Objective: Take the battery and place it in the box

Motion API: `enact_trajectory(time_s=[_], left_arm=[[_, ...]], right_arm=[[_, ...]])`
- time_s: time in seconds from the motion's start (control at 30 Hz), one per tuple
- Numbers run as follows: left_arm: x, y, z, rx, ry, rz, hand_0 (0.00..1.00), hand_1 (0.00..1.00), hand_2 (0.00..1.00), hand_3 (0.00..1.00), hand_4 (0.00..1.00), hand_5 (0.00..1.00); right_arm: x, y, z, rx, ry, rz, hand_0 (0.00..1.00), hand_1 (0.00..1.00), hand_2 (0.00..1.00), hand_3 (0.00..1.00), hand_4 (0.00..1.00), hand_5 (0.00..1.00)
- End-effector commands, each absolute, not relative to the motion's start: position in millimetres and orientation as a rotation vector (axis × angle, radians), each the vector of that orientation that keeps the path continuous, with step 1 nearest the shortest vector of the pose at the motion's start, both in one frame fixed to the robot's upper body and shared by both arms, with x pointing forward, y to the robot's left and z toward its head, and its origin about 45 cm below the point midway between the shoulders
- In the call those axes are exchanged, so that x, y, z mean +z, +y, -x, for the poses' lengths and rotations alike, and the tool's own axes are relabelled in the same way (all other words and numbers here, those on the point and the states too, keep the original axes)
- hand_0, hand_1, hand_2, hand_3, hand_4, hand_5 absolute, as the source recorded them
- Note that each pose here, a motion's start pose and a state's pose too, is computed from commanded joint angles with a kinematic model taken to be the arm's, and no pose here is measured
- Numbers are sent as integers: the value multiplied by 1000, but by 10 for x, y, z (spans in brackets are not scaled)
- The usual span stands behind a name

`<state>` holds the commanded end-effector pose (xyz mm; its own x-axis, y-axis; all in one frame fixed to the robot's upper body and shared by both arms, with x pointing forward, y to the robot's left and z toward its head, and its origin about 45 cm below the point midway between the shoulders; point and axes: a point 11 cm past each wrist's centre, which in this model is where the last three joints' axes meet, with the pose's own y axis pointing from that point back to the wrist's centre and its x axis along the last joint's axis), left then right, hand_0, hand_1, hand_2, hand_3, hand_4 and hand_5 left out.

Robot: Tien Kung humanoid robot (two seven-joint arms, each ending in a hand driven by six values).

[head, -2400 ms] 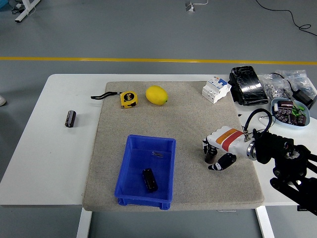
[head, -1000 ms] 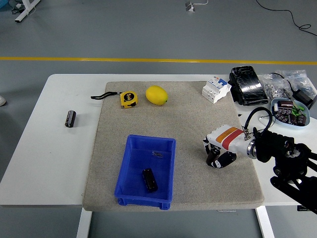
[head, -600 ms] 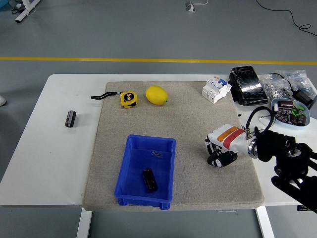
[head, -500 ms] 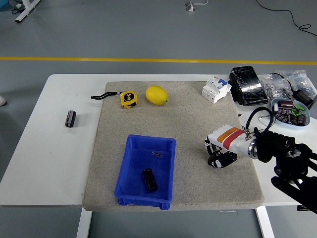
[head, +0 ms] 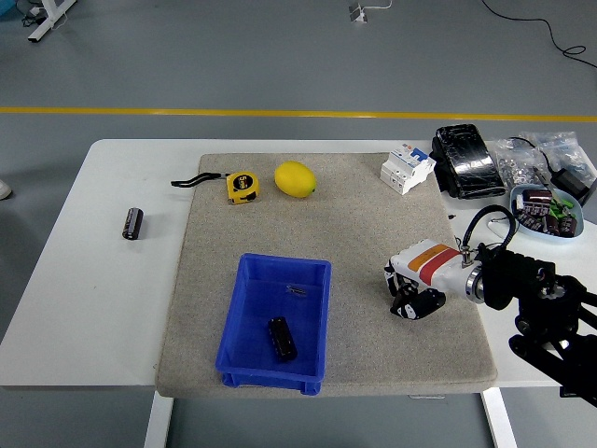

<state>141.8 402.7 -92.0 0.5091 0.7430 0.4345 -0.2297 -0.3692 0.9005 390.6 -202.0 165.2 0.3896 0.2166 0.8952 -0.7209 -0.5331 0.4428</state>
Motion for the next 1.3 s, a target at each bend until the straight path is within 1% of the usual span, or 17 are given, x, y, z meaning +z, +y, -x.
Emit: enact_trajectory(time_s=[0.03,0.2,0.23,0.43,0.47,0.83,1.23,1.27,1.3], left_arm=[[-920,4027,-1418,1096,445,-1644,673,638,659,636,655,679],[-922,4025,-1413,1095,446,-1643,673,638,659,636,655,679],[-923,4024,-1413,1095,446,-1643,672,638,659,636,655,679],[-922,4025,-1414,1094,445,-1643,672,638,659,636,655,679],[-922,4025,-1415,1094,445,-1643,672,638,659,636,655,678],[-923,4026,-1411,1094,447,-1642,671,638,659,634,655,679],[-927,4027,-1397,1092,451,-1643,671,641,659,636,656,679],[-927,4027,-1396,1092,451,-1643,672,641,659,637,655,679],[-928,4027,-1395,1091,451,-1643,672,641,659,637,655,679]], right_arm=[[1649,-2017,-3904,1292,-444,-1740,183,360,449,453,762,320],[1641,-2001,-3892,1284,-450,-1753,183,360,449,453,762,320],[1640,-1998,-3890,1281,-452,-1757,197,359,444,448,757,325],[1644,-1996,-3889,1272,-468,-1767,197,359,444,448,757,325],[1645,-1998,-3890,1271,-469,-1768,225,366,440,444,750,314],[1652,-1987,-3885,1273,-471,-1774,232,365,436,442,746,314],[1668,-1962,-3876,1280,-471,-1782,238,358,429,439,752,294],[1671,-1960,-3876,1282,-472,-1783,239,357,425,440,761,265],[1673,-1959,-3876,1283,-472,-1783,239,357,425,440,761,265]])
